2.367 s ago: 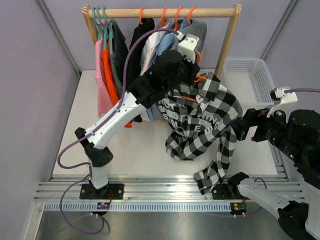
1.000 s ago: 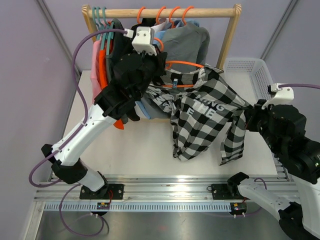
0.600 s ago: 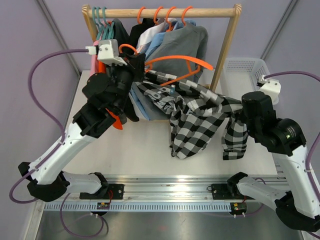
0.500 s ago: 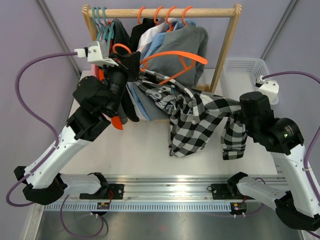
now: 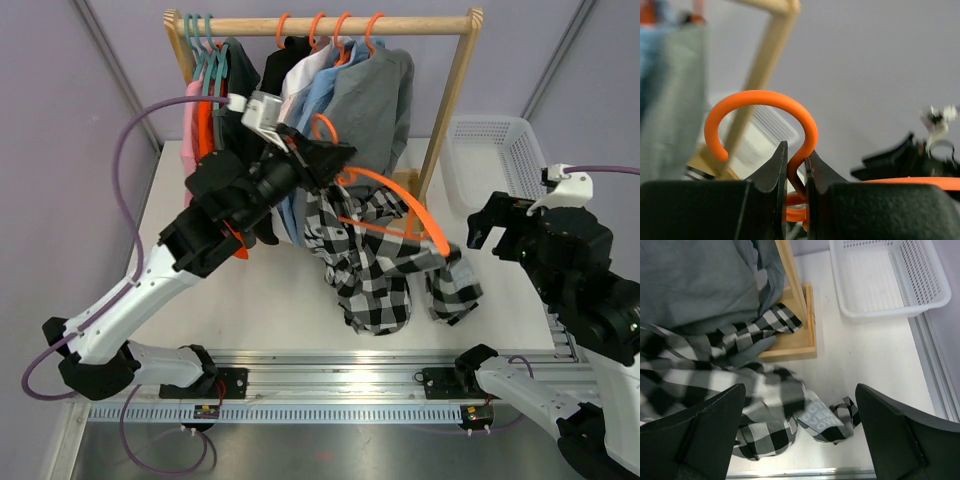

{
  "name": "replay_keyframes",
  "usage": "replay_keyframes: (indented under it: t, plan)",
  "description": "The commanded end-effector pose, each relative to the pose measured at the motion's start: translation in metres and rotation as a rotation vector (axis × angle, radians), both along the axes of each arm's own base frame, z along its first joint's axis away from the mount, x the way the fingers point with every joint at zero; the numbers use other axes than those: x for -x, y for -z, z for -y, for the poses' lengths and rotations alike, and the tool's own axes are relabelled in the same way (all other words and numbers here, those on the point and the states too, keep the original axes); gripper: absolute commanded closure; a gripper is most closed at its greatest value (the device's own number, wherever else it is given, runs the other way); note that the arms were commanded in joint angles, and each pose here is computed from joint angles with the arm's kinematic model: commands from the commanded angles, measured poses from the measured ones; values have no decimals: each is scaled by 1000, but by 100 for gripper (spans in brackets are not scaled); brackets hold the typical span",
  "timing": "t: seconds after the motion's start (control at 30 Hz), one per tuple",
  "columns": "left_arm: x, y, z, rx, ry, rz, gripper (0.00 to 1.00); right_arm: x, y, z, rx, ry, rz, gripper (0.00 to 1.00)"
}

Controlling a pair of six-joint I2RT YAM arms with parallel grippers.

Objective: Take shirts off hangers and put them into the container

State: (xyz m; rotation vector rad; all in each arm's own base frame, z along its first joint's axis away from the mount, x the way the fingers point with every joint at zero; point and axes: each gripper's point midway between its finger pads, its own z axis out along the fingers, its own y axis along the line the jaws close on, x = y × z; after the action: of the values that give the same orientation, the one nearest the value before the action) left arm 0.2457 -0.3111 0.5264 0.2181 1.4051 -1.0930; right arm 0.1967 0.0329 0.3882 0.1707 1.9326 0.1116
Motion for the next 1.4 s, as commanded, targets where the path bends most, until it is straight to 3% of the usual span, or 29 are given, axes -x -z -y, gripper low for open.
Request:
replay_keyframes:
  t: [0.0,0.13,0.23,0.43,0.57,0.67,0.8,1.1,1.23,1.33,1.37]
  plan:
    - [50,19,51,20,337,-42,100,2,-39,6,-16,1,114,1]
    - [80,52,88,-43,513,-83,100,13,-73,21,-37,42,208,0]
    - [80,91,107,-163,531,-123,100,22,-91,29,-53,59,252,0]
    - [41,175,129,-434,406,-134,100,33,-102,12,-67,-71,241,1]
    - [26,191,141,-552,351,-62,100,39,-89,-26,-95,-270,149,1]
    - [16,180,151,-600,325,10,100,41,-75,-47,-123,-371,77,1]
    - [12,140,164,-561,338,115,100,40,-44,-61,-121,-419,-41,1]
    - [-1,99,180,-513,308,201,100,44,-30,-64,-131,-430,-100,4]
    - [-6,96,182,-504,309,199,100,44,-26,-66,-129,-433,-112,14]
    - [-4,91,182,-489,324,198,100,42,-23,-67,-128,-434,-117,30]
    - [-3,89,183,-484,330,201,100,41,-21,-67,-127,-432,-121,39]
